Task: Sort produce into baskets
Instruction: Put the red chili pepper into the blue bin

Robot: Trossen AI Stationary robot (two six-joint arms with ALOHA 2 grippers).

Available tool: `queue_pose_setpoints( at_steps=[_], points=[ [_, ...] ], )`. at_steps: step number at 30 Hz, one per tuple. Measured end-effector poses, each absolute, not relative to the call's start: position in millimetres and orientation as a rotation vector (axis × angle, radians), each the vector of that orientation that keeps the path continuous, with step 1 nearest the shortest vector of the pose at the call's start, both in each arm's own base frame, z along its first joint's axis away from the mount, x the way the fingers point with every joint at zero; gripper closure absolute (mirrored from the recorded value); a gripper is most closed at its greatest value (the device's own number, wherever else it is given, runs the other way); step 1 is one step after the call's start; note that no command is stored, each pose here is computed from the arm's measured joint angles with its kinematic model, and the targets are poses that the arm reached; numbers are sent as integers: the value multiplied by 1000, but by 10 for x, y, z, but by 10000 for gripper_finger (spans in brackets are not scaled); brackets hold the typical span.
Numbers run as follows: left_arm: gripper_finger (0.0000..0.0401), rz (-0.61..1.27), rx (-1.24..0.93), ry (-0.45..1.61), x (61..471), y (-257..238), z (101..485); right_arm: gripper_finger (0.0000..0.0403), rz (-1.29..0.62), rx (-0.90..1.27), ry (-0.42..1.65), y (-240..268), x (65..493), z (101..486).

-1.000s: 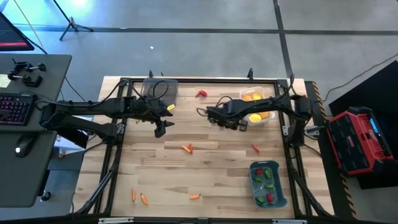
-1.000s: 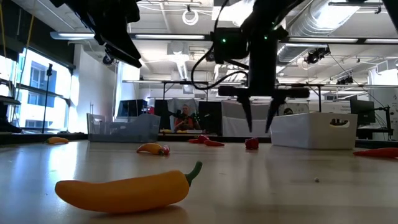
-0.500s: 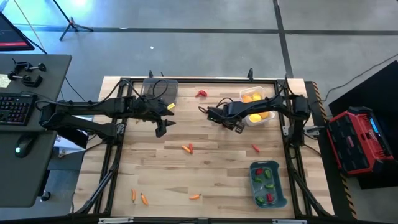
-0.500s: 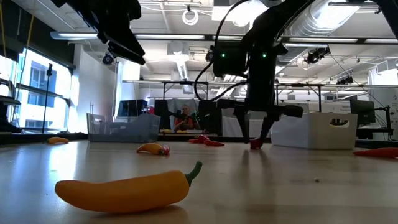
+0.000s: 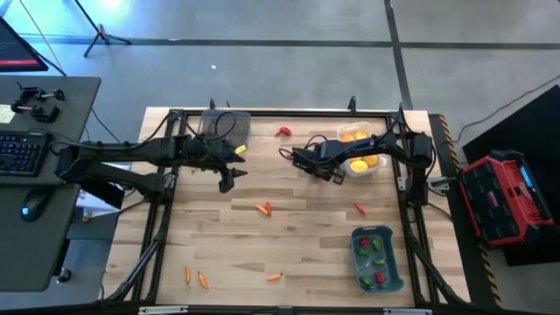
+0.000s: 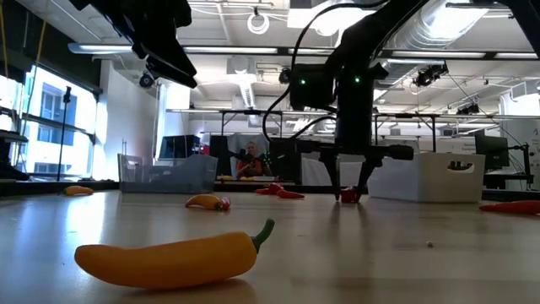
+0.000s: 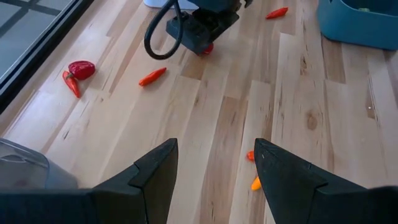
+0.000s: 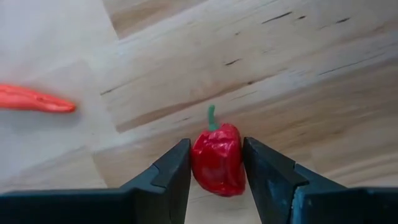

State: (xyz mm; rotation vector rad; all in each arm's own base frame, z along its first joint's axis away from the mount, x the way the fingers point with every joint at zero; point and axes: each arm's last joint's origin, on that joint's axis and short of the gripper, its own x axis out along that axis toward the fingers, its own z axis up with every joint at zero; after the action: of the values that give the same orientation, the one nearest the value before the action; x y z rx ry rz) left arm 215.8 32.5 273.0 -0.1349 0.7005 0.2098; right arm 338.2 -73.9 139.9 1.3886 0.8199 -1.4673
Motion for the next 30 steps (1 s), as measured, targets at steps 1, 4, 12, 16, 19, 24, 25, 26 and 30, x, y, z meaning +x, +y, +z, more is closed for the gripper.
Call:
queue_pose_setpoints(
  at_steps=[1,4,12,16,19,24,25,26,30],
  points=[
    [201,210,-136,701,2158,325,2730,265,-1455,1387,830,-730,3390,1396],
    [201,218,-156,698,2158,325,2730,271,-1440,1350,839,-681,3398,1402],
    [201,255,-176,676,2168,334,2743,364,-1373,1172,952,-519,3213,1740],
    [201,349,-226,619,2187,358,2775,383,-1290,1044,1059,-338,3032,2013],
    [201,374,-278,566,2210,365,2808,375,-1248,965,1093,-104,2860,2239],
    [201,389,-420,471,2249,363,2866,364,-1162,902,1019,413,2537,2594],
    [201,391,-440,455,2255,364,2877,364,-1126,902,1002,523,2480,2647],
    [201,393,-459,440,2260,364,2886,364,-1090,896,994,643,2416,2690],
    [201,400,-537,384,2279,367,2922,363,-1020,892,1019,1098,2131,2753]
  ],
)
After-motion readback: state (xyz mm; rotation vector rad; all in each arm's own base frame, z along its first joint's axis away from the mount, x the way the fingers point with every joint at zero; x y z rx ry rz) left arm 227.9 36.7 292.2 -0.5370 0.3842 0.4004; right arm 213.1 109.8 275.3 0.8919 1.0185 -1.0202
